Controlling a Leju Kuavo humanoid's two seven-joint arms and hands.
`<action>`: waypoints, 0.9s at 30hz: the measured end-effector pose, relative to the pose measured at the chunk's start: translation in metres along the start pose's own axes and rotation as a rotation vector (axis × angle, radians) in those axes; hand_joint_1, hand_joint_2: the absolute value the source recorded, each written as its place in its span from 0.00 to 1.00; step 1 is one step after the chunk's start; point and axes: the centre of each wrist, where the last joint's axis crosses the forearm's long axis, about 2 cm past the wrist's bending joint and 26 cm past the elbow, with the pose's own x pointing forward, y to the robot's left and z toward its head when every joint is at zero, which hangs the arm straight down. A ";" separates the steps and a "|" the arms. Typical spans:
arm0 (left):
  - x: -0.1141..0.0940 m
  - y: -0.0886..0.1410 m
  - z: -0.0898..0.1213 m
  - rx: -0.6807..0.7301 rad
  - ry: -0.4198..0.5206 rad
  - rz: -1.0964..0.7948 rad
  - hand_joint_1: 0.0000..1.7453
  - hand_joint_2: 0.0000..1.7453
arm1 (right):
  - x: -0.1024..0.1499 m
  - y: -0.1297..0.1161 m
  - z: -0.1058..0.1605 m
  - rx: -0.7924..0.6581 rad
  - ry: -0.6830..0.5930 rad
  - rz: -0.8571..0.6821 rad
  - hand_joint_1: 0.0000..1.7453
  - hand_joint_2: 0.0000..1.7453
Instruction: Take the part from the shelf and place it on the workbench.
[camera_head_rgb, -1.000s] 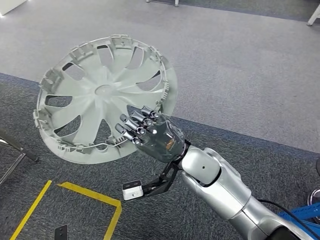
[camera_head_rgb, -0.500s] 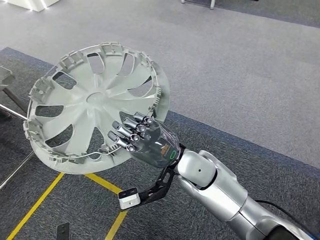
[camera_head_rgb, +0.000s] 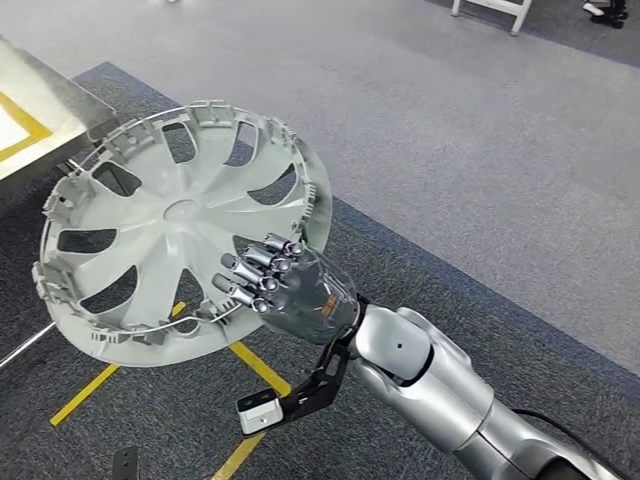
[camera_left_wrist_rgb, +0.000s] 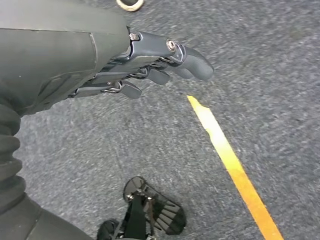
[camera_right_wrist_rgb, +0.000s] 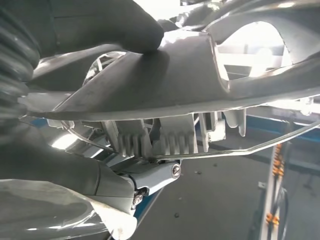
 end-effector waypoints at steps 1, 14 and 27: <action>0.000 0.000 0.000 0.000 0.004 -0.003 0.00 1.00 | 0.000 0.000 0.000 -0.002 -0.002 -0.004 1.00 1.00; -0.001 0.003 -0.001 0.015 0.009 0.000 0.00 1.00 | 0.008 0.007 -0.010 -0.010 -0.001 -0.057 1.00 1.00; -0.005 0.006 0.000 0.044 0.095 -0.046 0.00 1.00 | 0.009 0.014 -0.018 -0.006 0.005 -0.088 1.00 1.00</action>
